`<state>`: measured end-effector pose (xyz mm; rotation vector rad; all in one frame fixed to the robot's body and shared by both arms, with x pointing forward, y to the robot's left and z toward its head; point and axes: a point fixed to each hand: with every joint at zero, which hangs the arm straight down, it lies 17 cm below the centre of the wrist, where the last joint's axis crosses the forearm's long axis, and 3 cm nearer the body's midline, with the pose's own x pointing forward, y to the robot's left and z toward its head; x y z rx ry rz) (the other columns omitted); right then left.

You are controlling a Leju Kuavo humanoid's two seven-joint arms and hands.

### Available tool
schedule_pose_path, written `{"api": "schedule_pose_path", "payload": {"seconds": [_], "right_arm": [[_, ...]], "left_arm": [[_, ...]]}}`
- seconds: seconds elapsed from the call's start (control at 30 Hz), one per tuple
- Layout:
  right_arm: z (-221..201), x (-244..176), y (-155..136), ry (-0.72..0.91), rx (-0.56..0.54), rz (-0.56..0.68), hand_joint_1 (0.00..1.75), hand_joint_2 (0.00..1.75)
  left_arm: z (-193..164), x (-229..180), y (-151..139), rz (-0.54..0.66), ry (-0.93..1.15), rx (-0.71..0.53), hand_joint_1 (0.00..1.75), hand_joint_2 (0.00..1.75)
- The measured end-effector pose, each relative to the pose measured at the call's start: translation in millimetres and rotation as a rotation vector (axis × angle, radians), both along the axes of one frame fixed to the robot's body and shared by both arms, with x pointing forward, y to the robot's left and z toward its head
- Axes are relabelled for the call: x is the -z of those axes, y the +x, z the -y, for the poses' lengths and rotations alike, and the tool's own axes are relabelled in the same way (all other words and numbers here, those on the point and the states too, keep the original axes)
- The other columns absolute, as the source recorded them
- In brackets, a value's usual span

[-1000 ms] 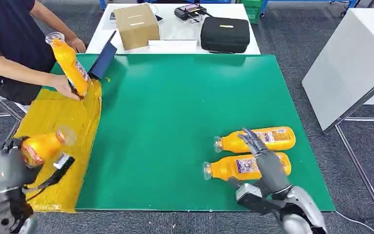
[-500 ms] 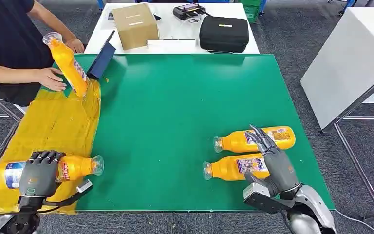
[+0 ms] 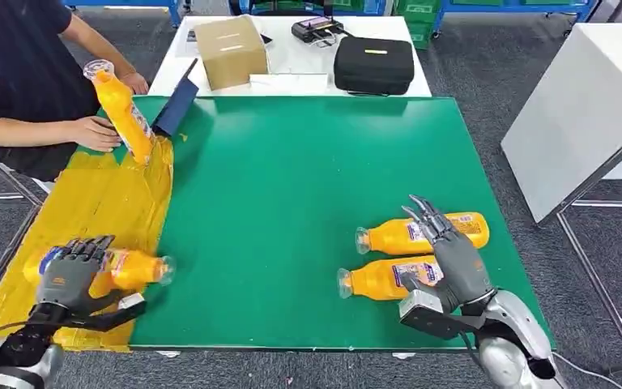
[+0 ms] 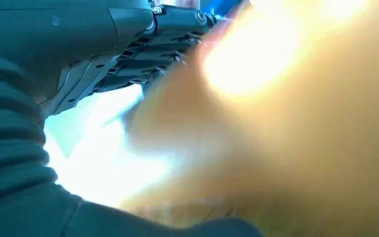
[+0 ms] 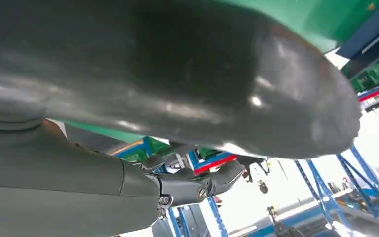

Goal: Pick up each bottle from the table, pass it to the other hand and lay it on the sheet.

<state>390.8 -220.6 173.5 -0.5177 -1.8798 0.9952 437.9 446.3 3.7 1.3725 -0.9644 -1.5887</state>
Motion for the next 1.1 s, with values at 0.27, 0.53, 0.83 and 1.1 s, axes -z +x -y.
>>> {"api": "schedule_pose_path", "payload": {"seconds": [0.27, 0.53, 0.83, 1.1], "right_arm": [[-1, 2, 9, -0.009, -0.003, -0.003, 0.0, 0.0], [-1, 6, 14, -0.016, -0.003, -0.012, 0.0, 0.0], [9, 21, 18, -0.08, 0.004, -0.048, 0.0, 1.75], [28, 66, 6, -0.244, 0.045, -0.139, 0.0, 1.75]], "left_arm": [[-9, 20, -10, -0.145, -0.231, -0.013, 0.0, 0.0], [-8, 20, -21, -0.191, -0.423, -0.011, 0.0, 0.0], [32, -21, -45, -0.123, -0.963, 0.103, 0.0, 0.0], [65, -122, -50, 0.076, -1.775, 0.239, 0.0, 0.0]]}}
